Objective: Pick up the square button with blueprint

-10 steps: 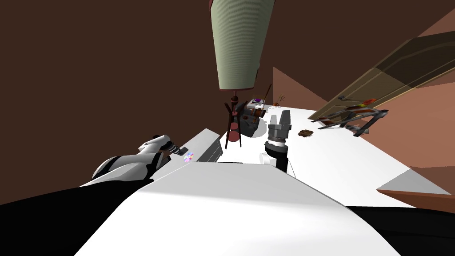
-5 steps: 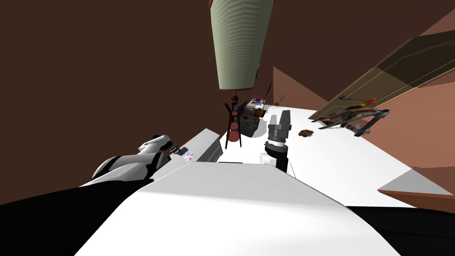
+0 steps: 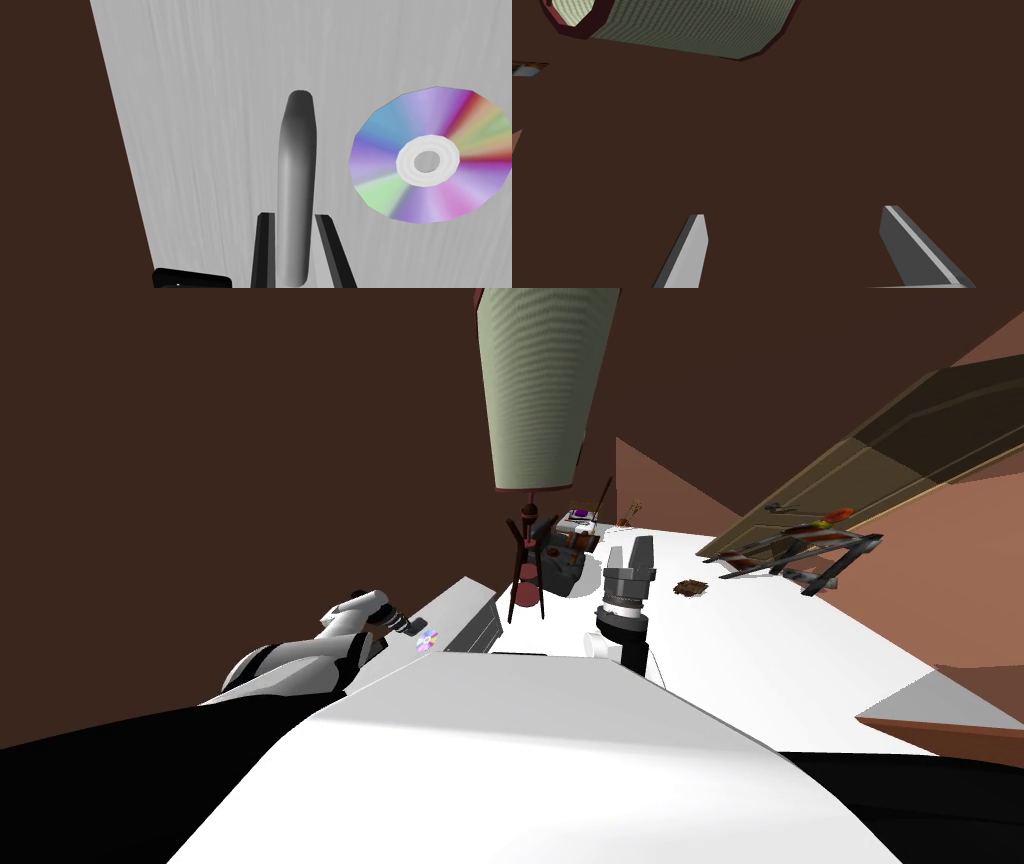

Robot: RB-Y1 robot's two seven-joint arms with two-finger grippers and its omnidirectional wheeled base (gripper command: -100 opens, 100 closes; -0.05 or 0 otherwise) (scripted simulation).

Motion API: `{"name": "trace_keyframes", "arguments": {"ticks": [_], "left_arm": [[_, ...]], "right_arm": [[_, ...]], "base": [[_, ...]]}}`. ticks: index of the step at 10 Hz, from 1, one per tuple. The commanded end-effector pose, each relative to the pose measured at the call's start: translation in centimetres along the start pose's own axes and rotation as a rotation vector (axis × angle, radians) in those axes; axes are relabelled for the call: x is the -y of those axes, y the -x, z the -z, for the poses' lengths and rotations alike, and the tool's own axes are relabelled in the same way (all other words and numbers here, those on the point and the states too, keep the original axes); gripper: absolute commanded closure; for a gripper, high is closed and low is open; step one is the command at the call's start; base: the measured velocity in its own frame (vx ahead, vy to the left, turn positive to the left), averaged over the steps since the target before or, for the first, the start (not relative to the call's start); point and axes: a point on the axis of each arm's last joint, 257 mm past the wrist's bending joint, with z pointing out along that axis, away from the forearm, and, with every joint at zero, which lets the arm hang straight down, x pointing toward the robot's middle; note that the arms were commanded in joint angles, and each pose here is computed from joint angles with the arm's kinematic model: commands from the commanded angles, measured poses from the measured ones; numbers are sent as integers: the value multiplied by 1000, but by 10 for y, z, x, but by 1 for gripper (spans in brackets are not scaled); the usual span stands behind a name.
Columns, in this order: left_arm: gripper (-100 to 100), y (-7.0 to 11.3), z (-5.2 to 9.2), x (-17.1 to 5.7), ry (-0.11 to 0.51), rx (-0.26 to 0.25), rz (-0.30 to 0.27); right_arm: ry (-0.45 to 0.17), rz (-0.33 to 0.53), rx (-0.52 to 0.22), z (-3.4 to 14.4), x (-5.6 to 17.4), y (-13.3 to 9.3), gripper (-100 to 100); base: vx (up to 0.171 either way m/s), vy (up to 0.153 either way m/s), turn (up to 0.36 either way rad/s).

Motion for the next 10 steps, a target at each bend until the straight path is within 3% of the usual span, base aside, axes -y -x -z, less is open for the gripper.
{"name": "trace_keyframes", "arguments": {"ticks": [1, 2, 3, 4, 5, 6, 7, 8, 9, 10], "left_arm": [[100, -9, 2, 1, -2, -5, -15], [100, -9, 2, 1, -2, -5, -15], [100, -23, 3, -4, 5, -23, -30], [100, -20, 3, -2, 1, -11, -31], [100, -33, 4, -9, 12, -28, -43], [100, -29, 5, -5, 1, -15, -42], [100, -37, 3, -16, 24, -25, -45], [100, -35, 8, -8, 0, -16, -47], [100, -44, 8, -16, 15, -27, -51], [100, -39, 12, -10, -3, -14, -45]], "right_arm": [[0, 0, 0, 0, 0, 0, 0], [0, 0, 0, 0, 0, 0, 0], [0, 0, 0, 0, 0, 0, 0], [0, 0, 0, 0, 0, 0, 0], [0, 0, 0, 0, 0, 0, 0], [0, 0, 0, 0, 0, 0, 0], [0, 0, 0, 0, 0, 0, 0], [0, 0, 0, 0, 0, 0, 0], [0, 0, 0, 0, 0, 0, 0], [0, 0, 0, 0, 0, 0, 0]], "base": [[-11, 16, -3], [-5, 7, -4], [-7, 21, 19], [-6, 20, -7], [-5, 32, 15], [-4, 23, -3], [-12, 24, 14], [-15, 19, -1], [-13, 30, 15], [-8, 23, -5]]}}
